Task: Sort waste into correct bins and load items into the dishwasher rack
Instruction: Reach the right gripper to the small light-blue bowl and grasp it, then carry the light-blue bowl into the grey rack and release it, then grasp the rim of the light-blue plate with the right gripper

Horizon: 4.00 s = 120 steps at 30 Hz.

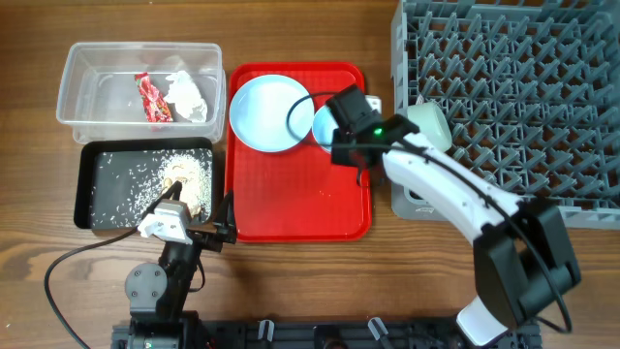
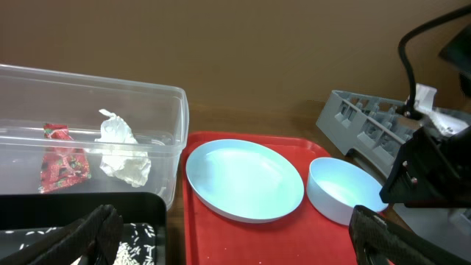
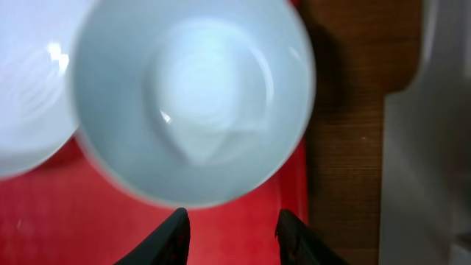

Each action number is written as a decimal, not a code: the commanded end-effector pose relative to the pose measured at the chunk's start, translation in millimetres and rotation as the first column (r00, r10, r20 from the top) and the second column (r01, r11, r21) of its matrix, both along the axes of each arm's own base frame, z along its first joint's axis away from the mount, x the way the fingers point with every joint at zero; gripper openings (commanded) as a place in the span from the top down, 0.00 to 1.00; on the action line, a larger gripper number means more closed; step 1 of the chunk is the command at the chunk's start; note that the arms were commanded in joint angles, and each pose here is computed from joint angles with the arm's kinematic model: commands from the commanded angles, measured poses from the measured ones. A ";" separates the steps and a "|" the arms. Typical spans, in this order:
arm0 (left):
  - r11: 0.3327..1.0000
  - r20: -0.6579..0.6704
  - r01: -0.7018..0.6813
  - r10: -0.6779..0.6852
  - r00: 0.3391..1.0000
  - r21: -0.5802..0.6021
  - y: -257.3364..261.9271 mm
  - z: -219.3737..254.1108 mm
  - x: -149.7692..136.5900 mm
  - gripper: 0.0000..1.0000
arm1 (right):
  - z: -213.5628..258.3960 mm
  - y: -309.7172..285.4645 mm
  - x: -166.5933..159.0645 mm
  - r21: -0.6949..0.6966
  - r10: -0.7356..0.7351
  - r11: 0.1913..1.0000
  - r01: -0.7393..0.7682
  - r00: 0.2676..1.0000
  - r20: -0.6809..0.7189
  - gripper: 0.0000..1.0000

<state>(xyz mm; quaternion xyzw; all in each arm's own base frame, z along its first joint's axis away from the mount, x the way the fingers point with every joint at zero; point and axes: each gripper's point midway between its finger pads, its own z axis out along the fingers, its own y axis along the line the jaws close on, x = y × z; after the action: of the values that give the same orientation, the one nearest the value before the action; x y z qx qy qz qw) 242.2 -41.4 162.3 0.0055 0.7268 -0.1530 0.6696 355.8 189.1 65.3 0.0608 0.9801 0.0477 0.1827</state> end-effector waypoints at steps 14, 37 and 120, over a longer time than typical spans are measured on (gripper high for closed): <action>1.000 -0.004 0.008 -0.008 1.000 -0.005 -1.7 -1.9 -0.5 0.00 | -27.0 -7.3 7.0 0.134 -0.190 0.969 0.209 0.971 -0.142 0.71; 1.000 -0.004 0.008 -0.008 1.000 -0.005 -1.7 -1.9 -0.5 0.00 | 112.3 -58.5 32.4 -0.109 -0.011 0.993 0.047 0.950 0.312 0.96; 1.000 -0.004 0.008 -0.008 1.000 -0.005 -1.7 -1.9 -0.5 0.00 | 72.7 127.5 -31.1 0.218 0.432 0.851 -0.478 0.873 0.229 0.33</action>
<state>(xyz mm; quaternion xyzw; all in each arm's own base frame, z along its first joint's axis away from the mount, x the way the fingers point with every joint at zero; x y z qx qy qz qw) 242.2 -41.4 162.3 0.0055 0.7268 -0.1530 0.6696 372.2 253.3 164.8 -0.2463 0.8907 -0.0258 0.3811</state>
